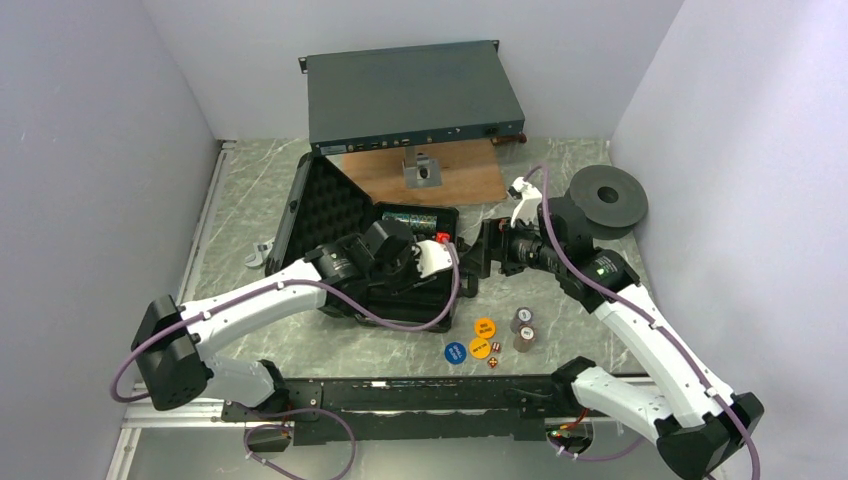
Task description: Pack up texas hold em set
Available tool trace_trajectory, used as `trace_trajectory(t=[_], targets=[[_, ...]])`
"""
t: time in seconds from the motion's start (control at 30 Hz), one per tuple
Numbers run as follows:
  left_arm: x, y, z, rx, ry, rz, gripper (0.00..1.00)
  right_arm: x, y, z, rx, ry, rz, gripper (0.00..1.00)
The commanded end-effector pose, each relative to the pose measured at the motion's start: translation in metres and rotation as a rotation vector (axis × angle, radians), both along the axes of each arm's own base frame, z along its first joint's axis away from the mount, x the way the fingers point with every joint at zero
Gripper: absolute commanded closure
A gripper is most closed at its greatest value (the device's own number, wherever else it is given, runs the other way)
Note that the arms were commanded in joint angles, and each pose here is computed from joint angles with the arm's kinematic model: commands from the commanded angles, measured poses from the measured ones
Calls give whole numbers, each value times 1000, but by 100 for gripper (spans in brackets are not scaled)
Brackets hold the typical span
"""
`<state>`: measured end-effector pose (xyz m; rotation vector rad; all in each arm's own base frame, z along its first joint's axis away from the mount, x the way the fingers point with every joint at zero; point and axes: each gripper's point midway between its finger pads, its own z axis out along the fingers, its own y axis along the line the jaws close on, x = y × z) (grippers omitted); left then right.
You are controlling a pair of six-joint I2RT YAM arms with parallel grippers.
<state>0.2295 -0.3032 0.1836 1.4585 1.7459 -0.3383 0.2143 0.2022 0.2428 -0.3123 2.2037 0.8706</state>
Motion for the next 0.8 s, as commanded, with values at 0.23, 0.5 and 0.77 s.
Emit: trace_trajectory(t=[0.23, 0.5, 0.77], targets=[[9, 13, -3, 64, -77, 5, 100, 5, -6, 0, -22, -22, -36, 11], [-7, 21, -27, 117, -10, -61, 100, 9, -3, -6, -31, -5, -33, 11], [-4, 25, -47, 76, 109, -67, 100, 10, 0, -13, -39, 15, -19, 11]])
